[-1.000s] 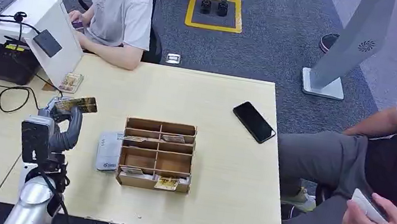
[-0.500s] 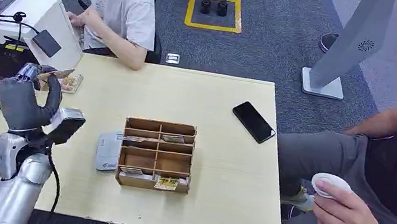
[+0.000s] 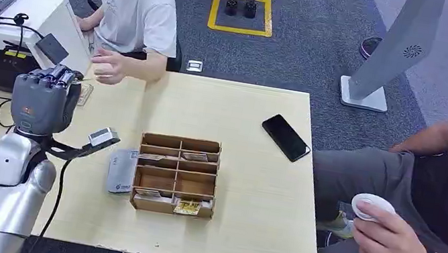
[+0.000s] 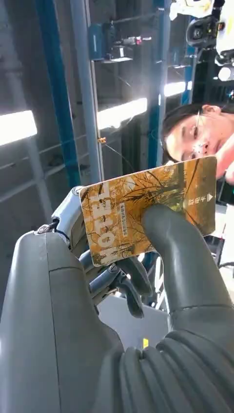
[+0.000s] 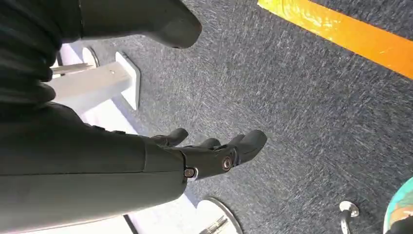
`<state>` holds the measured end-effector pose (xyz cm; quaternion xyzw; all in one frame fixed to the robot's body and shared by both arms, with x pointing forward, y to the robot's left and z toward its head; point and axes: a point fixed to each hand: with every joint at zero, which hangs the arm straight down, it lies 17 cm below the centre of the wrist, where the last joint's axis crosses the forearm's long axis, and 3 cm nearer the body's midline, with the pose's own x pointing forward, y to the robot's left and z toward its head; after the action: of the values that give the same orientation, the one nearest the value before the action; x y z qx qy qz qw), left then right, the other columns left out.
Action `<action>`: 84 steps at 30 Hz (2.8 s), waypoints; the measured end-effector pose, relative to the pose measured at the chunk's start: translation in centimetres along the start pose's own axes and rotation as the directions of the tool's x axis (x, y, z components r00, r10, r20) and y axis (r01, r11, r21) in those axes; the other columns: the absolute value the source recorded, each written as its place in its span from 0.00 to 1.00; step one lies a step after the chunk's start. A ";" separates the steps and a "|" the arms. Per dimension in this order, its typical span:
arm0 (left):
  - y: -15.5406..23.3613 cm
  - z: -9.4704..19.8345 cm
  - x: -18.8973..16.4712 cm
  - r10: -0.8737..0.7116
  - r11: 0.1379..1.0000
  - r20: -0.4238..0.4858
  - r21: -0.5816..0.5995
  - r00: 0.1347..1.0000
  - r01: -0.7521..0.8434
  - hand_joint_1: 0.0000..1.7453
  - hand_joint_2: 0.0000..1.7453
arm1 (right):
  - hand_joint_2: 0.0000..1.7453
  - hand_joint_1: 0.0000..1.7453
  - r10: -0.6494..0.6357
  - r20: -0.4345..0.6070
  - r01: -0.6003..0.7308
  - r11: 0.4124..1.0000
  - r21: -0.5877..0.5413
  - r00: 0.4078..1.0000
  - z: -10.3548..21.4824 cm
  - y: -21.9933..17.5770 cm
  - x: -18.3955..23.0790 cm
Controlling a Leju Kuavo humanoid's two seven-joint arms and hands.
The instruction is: Pass the card to the sensor for recognition and then transmit it.
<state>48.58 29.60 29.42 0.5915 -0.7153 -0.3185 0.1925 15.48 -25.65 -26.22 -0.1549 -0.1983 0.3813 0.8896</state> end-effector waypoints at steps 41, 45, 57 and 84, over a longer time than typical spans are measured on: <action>-2.2 8.5 11.0 0.687 0.646 -0.148 -0.325 0.711 -0.691 0.00 1.00 | 0.00 0.00 -0.092 -0.033 0.091 0.995 -0.031 0.995 0.7 1.1 -2.6; -0.2 9.7 13.3 0.666 0.681 -0.034 -0.378 0.745 -0.627 0.00 1.00 | 0.00 0.00 -0.100 -0.038 0.099 0.995 -0.030 0.994 0.8 1.3 -2.9; 2.0 8.4 17.0 0.334 0.923 0.229 -0.278 0.914 -0.267 0.00 1.00 | 0.00 0.00 -0.067 -0.051 0.066 0.998 -0.020 0.996 0.8 1.2 -3.3; -6.7 10.3 17.7 0.269 0.867 0.091 -0.457 0.959 -0.200 0.00 1.00 | 0.00 0.00 -0.044 -0.040 0.044 0.999 -0.017 0.998 0.6 0.9 -2.7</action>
<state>42.70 14.14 15.54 0.4145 -0.7031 -0.4910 0.3045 12.91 -27.02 -26.74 -0.1655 -0.1870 0.3568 0.9002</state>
